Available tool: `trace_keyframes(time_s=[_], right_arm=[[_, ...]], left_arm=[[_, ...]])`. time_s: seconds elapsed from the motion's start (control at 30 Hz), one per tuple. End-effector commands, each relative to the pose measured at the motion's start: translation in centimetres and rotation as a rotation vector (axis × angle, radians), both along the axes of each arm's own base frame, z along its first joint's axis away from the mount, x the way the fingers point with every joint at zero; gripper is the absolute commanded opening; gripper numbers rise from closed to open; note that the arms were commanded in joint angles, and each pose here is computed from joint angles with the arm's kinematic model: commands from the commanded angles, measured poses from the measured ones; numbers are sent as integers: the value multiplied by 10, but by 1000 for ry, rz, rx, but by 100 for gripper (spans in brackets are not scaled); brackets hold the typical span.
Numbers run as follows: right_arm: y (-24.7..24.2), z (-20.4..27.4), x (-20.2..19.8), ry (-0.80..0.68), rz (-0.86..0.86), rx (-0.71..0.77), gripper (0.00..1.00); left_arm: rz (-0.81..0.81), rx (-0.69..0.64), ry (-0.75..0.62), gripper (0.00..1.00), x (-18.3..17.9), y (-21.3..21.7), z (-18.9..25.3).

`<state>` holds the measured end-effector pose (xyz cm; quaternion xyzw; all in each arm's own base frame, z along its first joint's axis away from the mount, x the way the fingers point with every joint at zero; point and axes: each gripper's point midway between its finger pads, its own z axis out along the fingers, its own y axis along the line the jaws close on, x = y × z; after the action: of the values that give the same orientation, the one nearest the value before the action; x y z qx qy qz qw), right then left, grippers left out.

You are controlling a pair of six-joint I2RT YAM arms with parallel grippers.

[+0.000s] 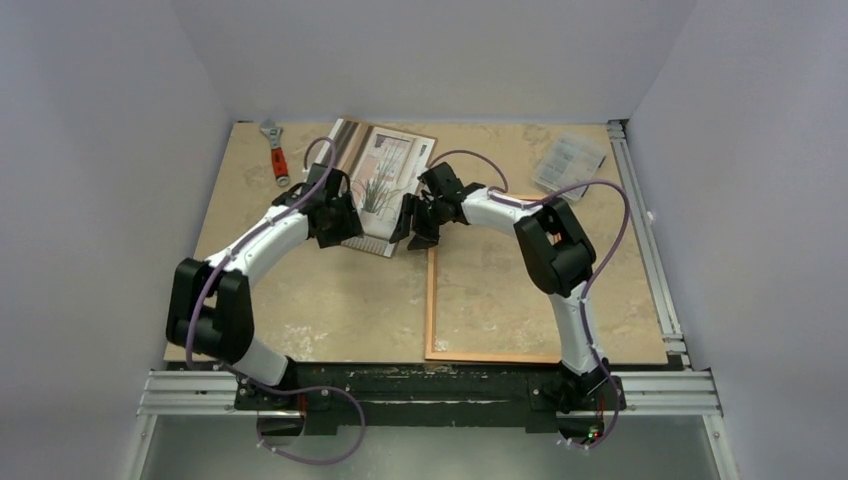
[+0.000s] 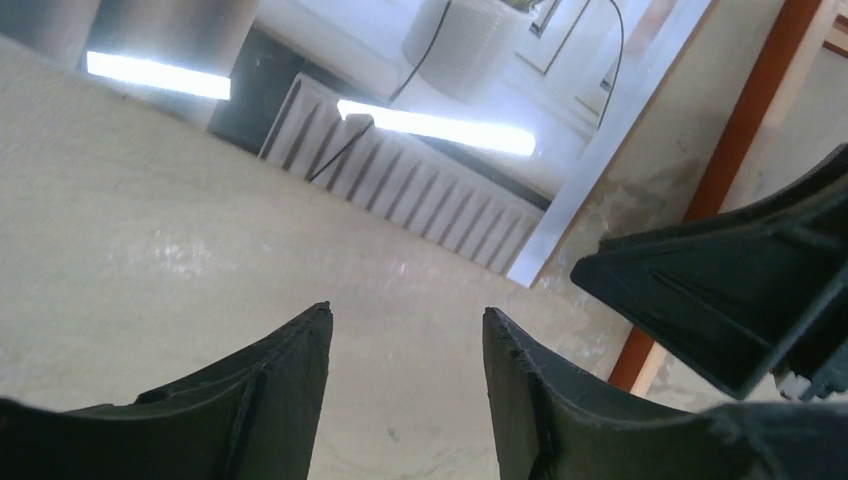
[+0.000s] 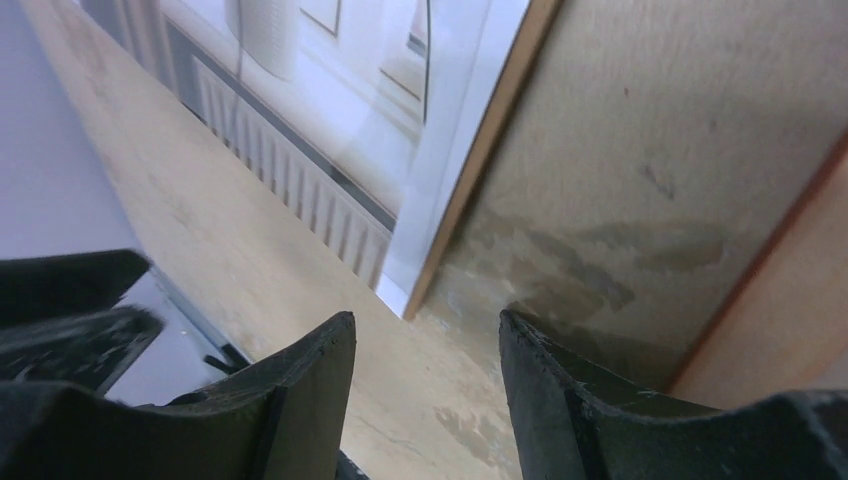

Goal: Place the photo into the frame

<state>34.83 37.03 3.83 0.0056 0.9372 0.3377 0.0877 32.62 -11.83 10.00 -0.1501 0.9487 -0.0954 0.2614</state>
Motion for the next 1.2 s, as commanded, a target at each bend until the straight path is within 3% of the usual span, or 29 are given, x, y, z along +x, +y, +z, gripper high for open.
trace_keyframes(time_s=[0.0, 0.2, 0.5, 0.83, 1.17], right_arm=[[8, -17, 17, 41, -85, 51, 54], [14, -27, 24, 74, -139, 78, 54], [23, -32, 26, 85, -150, 144, 50], [34, -6, 27, 26, -130, 276, 34], [41, 22, 7, -3, -52, 357, 23]], left_arm=[[-38, -76, -41, 54, 48, -16, 0], [-39, -63, 67, 53, 65, -20, -34], [-53, -50, 243, 42, 56, -24, -69], [-62, -81, 346, 34, 26, -32, -90], [-129, -22, 417, 34, -21, -60, -97]])
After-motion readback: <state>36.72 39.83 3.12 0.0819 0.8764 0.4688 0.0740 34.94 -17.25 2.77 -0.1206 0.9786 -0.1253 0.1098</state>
